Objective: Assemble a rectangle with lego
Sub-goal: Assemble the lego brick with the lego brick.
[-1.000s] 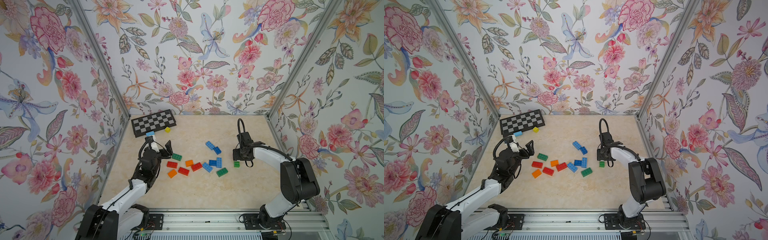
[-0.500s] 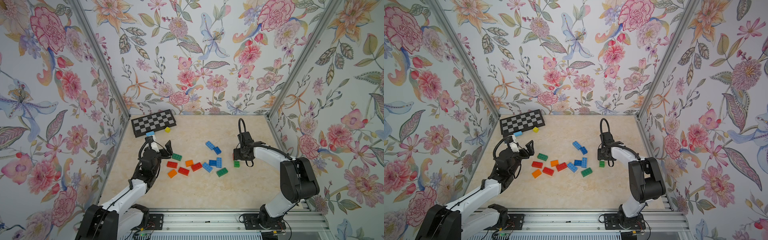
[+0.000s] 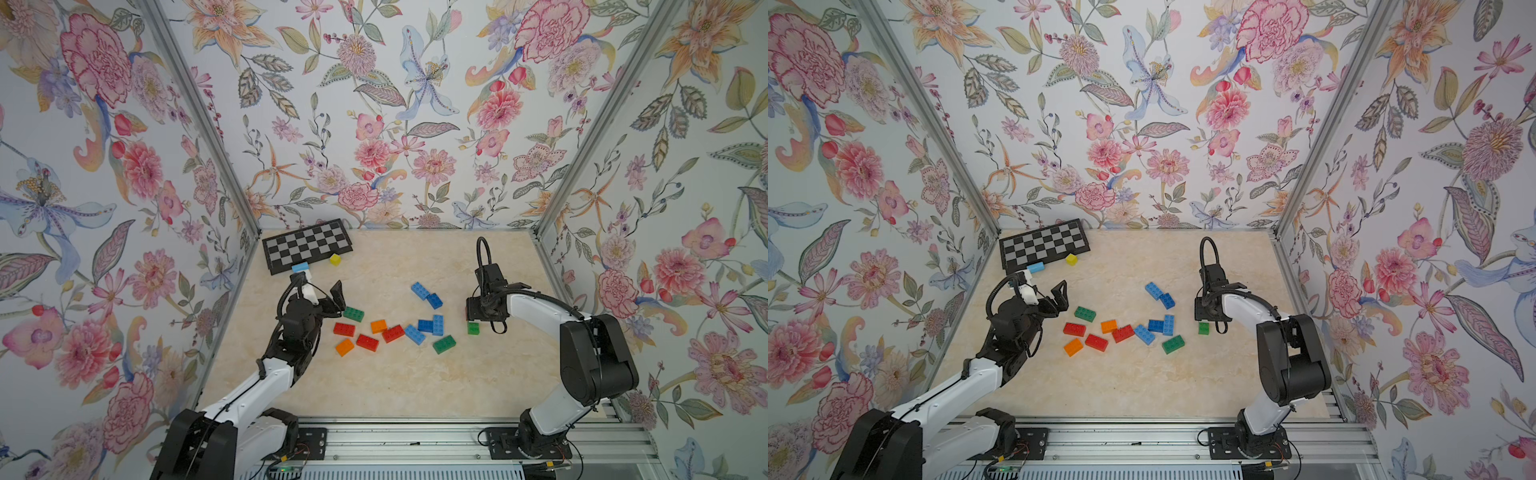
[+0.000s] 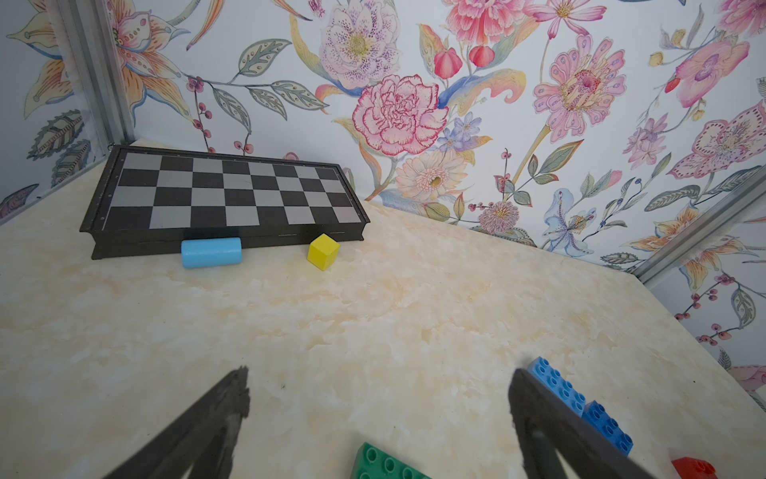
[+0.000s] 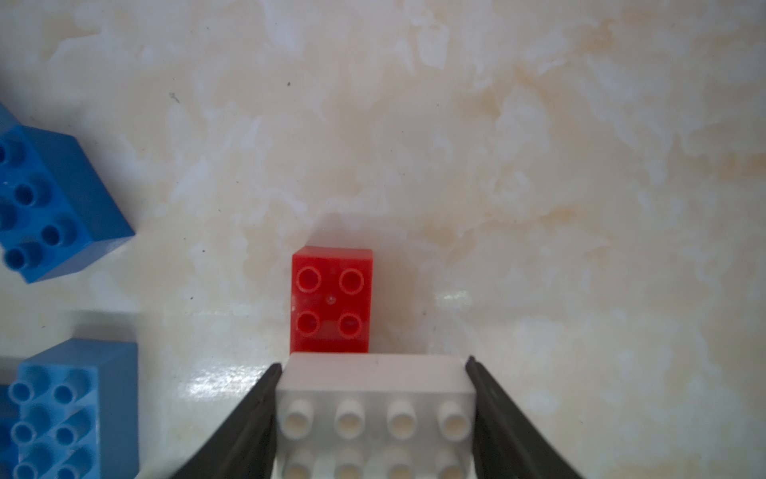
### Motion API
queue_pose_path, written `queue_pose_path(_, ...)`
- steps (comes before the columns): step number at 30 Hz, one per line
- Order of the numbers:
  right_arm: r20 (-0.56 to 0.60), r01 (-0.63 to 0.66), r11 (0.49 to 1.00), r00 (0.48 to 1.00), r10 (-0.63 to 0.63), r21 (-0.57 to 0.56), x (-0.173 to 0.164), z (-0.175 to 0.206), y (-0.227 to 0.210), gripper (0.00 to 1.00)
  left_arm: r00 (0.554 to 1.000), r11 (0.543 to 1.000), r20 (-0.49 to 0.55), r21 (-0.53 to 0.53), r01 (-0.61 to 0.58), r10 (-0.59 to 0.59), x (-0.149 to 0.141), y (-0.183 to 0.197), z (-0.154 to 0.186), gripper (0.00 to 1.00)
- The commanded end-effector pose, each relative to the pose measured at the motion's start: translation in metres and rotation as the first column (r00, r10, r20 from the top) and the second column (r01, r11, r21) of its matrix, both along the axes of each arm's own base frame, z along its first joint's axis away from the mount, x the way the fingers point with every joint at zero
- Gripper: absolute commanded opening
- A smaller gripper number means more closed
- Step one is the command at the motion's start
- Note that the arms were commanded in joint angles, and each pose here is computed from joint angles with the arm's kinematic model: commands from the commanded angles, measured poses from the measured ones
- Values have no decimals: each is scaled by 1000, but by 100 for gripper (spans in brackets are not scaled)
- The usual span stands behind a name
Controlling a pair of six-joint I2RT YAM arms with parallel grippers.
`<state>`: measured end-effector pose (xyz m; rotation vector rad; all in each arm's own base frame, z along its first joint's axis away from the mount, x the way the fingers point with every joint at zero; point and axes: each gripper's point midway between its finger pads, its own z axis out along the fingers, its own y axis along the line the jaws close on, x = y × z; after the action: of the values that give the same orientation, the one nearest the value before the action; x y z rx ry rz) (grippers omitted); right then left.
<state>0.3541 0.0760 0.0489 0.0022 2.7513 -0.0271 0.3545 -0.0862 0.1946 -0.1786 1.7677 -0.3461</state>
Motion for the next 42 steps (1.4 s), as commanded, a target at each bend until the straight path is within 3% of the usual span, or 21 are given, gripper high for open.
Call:
queue_pose_path(1, -16, 8, 1000, 1000, -8, -18, 0, -8, -1, 34, 999, 1000, 35, -27, 5, -4, 3, -3, 13, 99)
queue_pose_path(14, -40, 32, 998, 999, -34, -56, -1, -19, -6, 33, 999, 1000, 40, -22, -4, 5, 1, -1, 14, 99)
queue_pose_path(42, -2, 35, 998, 999, -35, -45, -6, 1, -5, 35, 999, 1000, 49, -23, -17, 18, -4, 3, 18, 99)
